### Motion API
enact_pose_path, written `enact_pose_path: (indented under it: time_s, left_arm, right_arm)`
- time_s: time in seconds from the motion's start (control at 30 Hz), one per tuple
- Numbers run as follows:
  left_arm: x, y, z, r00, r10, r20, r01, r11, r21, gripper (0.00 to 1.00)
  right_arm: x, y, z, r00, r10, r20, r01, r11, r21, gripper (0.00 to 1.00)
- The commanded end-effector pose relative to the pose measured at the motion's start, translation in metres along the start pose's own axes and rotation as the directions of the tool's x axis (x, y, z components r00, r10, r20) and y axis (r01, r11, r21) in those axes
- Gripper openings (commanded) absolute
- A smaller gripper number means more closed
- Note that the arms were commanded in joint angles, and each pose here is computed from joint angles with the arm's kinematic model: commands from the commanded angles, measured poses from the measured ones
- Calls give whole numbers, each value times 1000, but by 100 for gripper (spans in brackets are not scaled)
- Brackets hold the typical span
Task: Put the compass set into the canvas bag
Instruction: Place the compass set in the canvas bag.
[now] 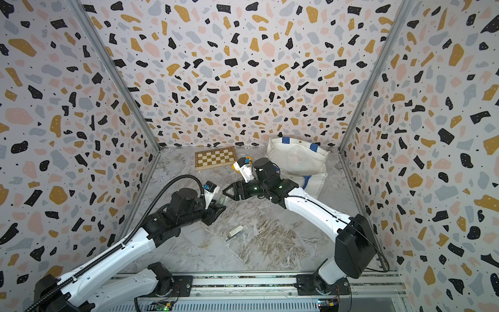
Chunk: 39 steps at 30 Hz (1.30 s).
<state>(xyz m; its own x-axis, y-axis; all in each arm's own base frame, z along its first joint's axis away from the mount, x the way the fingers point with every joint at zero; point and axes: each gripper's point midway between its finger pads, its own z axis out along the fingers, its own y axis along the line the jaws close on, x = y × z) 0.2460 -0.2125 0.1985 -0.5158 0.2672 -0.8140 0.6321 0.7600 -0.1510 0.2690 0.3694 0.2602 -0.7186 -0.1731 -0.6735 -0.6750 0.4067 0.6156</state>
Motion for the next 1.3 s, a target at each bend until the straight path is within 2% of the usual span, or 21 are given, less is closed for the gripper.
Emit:
enact_pose_path:
  time_s: [0.0,0.33,0.4,0.5,0.67,0.73,0.8,0.9,1.0,1.13,1.27]
  left_arm:
    - [-31,-9,-12,996,17,89,-20,999,28,23]
    - [-37,-13,-11,995,5,97,-10,999,46,23]
    - [-36,-12,-10,995,9,95,-13,999,42,26]
    - [-35,-11,-8,997,10,82,-13,999,38,37]
    - [-30,-13,-7,997,1,79,-5,999,54,60]
    - [-28,-13,-9,997,-7,79,2,998,57,70]
    - [-26,-14,-11,997,-9,83,4,998,59,76]
    - [-22,-16,-10,997,2,74,-7,997,72,77]
    - [-14,-20,-5,999,13,35,-16,995,100,77]
    - [1,-15,5,1000,2,-30,1,997,82,76]
    - [12,-14,10,998,1,-68,4,997,79,75]
  right_arm:
    - [-4,12,3,1000,-3,10,3,998,-69,67]
    - [4,8,12,1000,16,-11,-17,995,-100,46]
    - [3,8,12,1000,12,-6,-12,995,-101,40]
    - [0,9,10,1000,0,3,0,996,-94,26]
    - [-3,3,7,1000,-6,19,7,999,-53,10]
    - [-5,2,3,999,-15,29,16,999,-32,6]
    - [-12,0,-4,998,-43,47,43,999,6,2]
    - [-33,1,-22,992,-88,90,81,994,69,0]
    - [-56,2,-48,980,-122,156,104,987,119,0]
    - [-90,-4,-87,951,-163,261,107,971,215,0]
    - [-127,-19,-134,905,-236,354,90,919,383,0]
